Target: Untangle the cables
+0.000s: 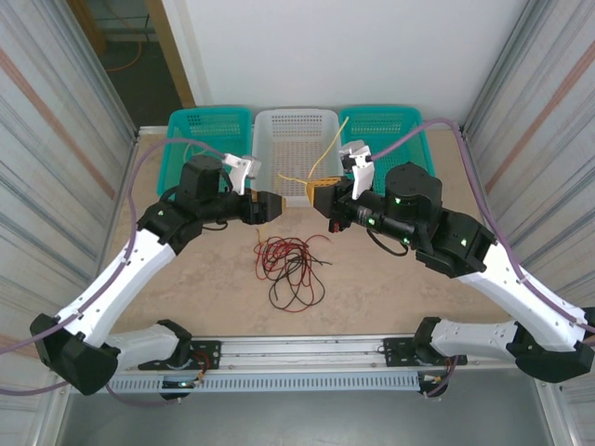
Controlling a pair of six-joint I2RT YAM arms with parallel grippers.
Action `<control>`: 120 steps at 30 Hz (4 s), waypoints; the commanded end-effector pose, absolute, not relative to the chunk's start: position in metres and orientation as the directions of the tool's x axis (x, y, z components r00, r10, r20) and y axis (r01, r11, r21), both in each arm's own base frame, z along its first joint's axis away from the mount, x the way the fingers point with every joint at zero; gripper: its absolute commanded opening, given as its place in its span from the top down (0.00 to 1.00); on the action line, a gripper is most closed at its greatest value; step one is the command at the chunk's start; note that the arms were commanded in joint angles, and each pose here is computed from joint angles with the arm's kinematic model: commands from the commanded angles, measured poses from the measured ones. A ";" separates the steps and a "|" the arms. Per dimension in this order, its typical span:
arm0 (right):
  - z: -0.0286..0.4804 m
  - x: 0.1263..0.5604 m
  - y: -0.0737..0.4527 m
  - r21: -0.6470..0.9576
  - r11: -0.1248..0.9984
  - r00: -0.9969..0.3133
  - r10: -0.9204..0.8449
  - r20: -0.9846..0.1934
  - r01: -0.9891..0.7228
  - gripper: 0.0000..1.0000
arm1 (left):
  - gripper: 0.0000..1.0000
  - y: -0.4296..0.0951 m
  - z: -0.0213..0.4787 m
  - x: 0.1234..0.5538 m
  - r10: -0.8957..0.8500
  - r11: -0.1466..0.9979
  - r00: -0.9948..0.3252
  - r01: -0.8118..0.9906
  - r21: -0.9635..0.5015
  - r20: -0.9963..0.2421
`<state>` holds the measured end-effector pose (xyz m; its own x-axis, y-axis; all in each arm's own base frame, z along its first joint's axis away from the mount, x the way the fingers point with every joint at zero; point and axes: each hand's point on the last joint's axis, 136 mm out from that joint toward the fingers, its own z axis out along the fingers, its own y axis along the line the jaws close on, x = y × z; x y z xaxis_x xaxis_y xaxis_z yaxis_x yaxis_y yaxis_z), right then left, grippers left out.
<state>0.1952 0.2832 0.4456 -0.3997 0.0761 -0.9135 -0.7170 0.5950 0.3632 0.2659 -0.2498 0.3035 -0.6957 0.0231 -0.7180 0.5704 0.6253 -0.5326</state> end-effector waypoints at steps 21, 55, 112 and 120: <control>0.404 0.220 0.253 0.415 0.704 -0.460 0.140 -0.877 -0.576 0.54 | 1.00 -0.219 0.317 0.311 -0.141 0.729 -0.700 0.405 -0.552 -0.700; 0.287 0.233 0.229 0.446 0.833 -0.643 0.149 -0.751 -0.328 0.31 | 0.40 -0.020 0.251 0.509 -0.680 0.668 -0.588 -0.247 -0.702 -0.439; 0.072 0.219 0.305 0.119 0.929 -0.899 -0.297 -0.322 -0.349 0.41 | 0.49 -0.212 0.098 0.230 -0.168 0.798 -0.956 0.010 -0.603 -0.239; 0.080 0.221 0.304 0.076 0.930 -0.888 -0.316 -0.334 -0.359 0.69 | 0.49 -0.215 0.094 0.231 -0.163 0.795 -0.960 0.009 -0.607 -0.228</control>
